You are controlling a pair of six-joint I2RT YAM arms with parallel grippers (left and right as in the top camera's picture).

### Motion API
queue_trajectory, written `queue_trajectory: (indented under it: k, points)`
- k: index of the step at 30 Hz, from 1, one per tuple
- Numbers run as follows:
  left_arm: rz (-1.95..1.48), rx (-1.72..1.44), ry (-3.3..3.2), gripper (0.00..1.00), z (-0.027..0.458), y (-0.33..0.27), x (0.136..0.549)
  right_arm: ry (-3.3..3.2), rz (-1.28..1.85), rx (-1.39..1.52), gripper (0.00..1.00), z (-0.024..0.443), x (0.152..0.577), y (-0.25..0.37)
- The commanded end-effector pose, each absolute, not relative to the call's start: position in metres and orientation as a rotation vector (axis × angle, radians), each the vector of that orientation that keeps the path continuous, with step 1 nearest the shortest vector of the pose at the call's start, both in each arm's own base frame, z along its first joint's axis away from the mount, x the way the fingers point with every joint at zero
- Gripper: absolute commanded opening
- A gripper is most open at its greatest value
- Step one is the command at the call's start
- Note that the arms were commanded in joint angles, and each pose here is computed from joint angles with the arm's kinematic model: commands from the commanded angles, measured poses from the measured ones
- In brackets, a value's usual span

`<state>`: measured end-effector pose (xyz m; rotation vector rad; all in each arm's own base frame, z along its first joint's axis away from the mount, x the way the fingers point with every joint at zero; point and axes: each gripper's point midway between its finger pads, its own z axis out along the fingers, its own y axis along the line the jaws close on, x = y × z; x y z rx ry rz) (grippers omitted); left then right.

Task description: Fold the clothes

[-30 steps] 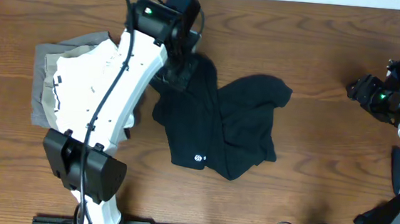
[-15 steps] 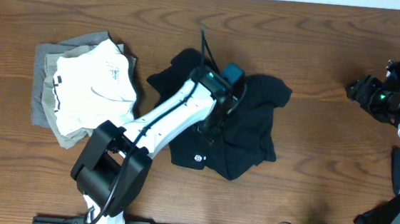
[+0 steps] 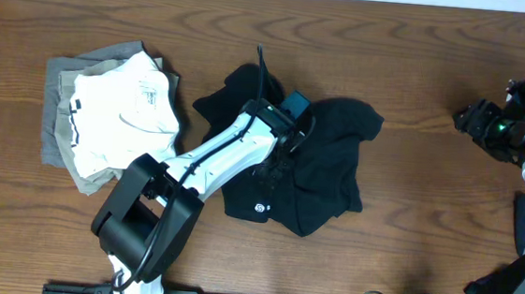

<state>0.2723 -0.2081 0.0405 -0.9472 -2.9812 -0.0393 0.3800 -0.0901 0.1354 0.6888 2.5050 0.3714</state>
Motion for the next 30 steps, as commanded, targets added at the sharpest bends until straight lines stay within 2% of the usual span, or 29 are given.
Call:
queue_trajectory:
  k: [1,7,12,19,23,25,27,30]
  points:
    - [-0.118,-0.877,-3.121,0.06,0.084,-0.21,0.302,2.501,0.376,0.669,0.66,0.14,0.381,-0.087]
    - [-0.243,-0.834,-3.42,0.06,0.206,-0.203,0.342,2.521,0.386,0.675,0.65,0.138,0.377,-0.083]
    - [-0.202,-0.746,-3.708,0.06,0.298,-0.188,0.357,2.586,0.423,0.599,0.66,0.129,0.37,-0.063]
    - [-0.159,-0.631,-3.928,0.06,0.36,-0.167,0.359,2.709,0.498,0.338,0.69,0.095,0.352,-0.006]
    - [-0.016,-0.735,-3.872,0.07,0.353,-0.18,0.352,2.764,0.528,0.225,0.71,0.066,0.336,0.027]
    - [0.026,-0.78,-3.784,0.14,0.334,-0.186,0.346,2.793,0.544,0.18,0.74,0.053,0.325,0.041]
    - [0.02,-0.806,-3.7,0.17,0.314,-0.19,0.343,2.803,0.584,0.129,0.77,0.045,0.317,0.054]
    - [0.07,-0.935,-3.525,0.32,0.275,-0.205,0.339,2.788,0.679,0.009,0.8,0.04,0.309,0.074]
